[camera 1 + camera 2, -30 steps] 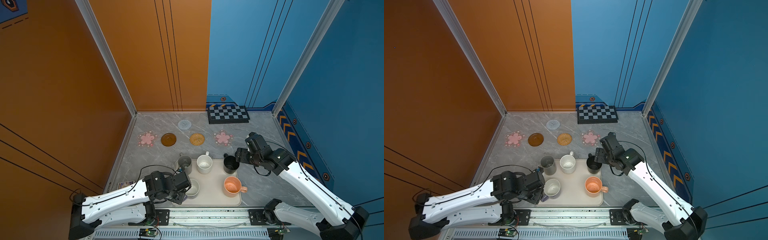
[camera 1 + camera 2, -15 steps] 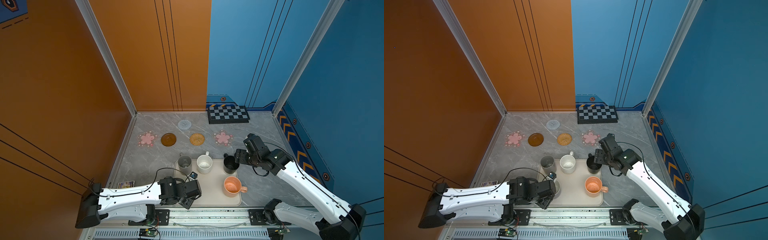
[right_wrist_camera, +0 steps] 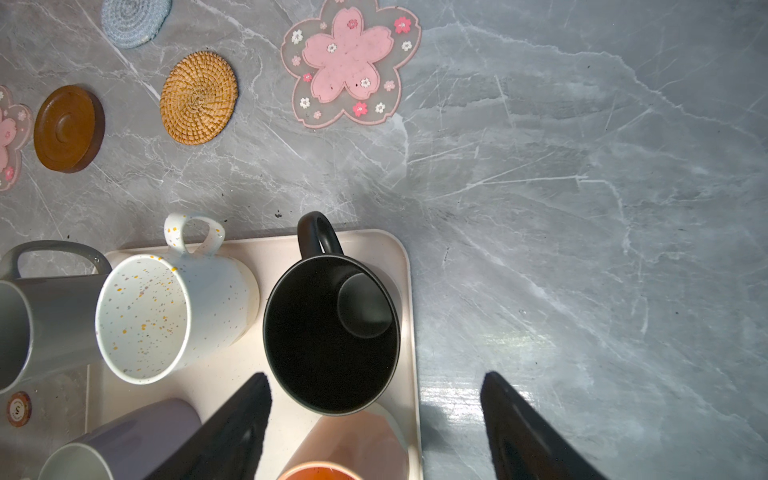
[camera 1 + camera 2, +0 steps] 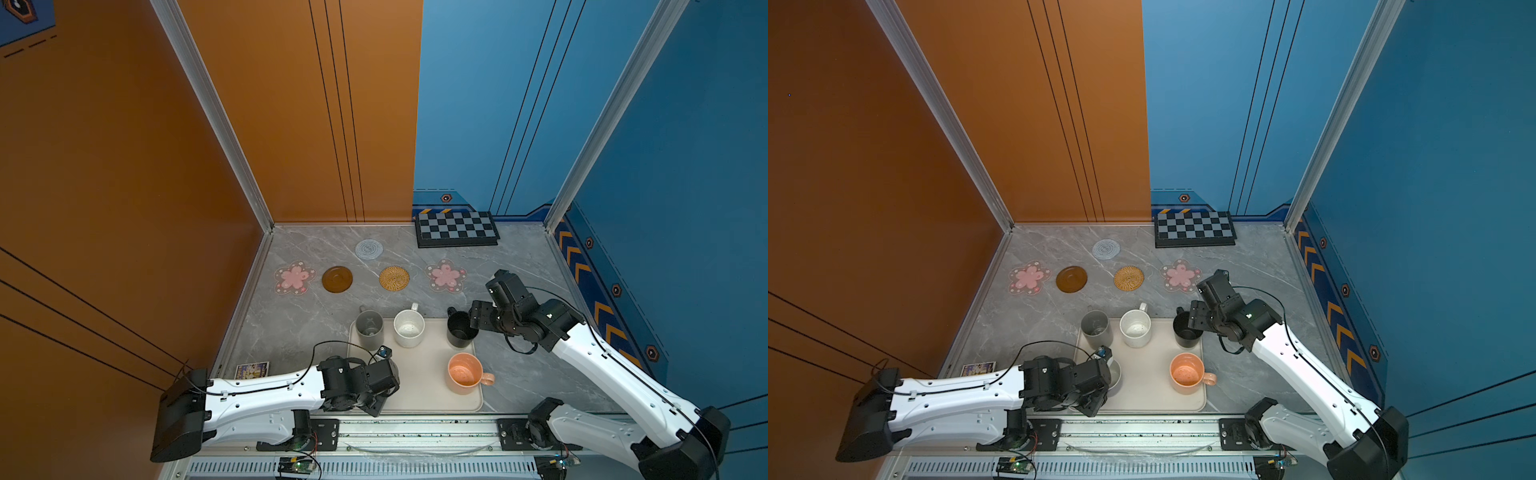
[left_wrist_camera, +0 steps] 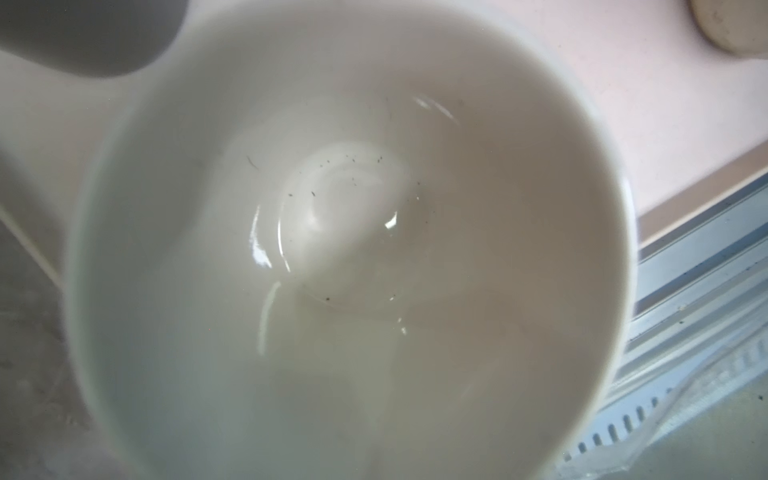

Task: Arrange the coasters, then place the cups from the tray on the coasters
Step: 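Close the left gripper on the lavender mug and lift it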

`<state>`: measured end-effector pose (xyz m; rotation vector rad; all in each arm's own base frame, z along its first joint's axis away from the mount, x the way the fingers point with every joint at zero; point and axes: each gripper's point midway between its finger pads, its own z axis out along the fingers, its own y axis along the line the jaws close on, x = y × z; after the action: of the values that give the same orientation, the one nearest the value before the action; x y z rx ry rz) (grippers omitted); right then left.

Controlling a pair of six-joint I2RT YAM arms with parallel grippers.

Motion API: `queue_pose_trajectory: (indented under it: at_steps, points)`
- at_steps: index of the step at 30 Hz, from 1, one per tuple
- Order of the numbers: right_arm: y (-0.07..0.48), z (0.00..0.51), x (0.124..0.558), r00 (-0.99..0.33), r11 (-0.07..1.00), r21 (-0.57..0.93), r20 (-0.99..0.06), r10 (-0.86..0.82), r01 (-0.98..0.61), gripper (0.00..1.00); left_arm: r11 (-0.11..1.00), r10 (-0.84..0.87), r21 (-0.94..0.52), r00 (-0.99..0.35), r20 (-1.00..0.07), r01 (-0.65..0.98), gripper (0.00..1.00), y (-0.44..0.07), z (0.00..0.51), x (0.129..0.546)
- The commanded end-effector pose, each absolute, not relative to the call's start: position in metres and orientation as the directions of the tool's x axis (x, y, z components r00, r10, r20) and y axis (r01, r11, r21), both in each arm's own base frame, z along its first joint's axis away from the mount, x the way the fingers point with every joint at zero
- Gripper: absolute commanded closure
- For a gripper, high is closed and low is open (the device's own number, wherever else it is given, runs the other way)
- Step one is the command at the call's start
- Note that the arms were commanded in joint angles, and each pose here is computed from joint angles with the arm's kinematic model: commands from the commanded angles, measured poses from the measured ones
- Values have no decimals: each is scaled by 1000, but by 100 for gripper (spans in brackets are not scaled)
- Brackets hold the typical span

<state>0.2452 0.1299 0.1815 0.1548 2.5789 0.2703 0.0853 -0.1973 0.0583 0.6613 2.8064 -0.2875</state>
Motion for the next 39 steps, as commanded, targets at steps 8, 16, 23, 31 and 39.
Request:
queue_pose_trajectory:
  at_steps: [8, 16, 23, 31, 39]
  points:
    - [133, 183, 252, -843, 972, 225, -510, 172, 62, 18, 908, 331, -144, -886, -324, 392, 86, -185, 58, 93]
    - [135, 184, 253, -842, 970, 235, -510, 174, 59, 18, 928, 283, -145, -904, -321, 342, 100, -175, 52, 96]
    - [134, 183, 253, -844, 972, 228, -510, 169, 57, 18, 917, 323, -133, -897, -303, 375, 100, -182, 53, 95]
    - [131, 178, 251, -847, 977, 209, -510, 149, 47, 18, 920, 317, -115, -884, -345, 374, 100, -188, 63, 104]
    - [126, 178, 252, -844, 979, 200, -516, 145, 45, 18, 901, 364, -111, -870, -332, 419, 100, -200, 69, 106]
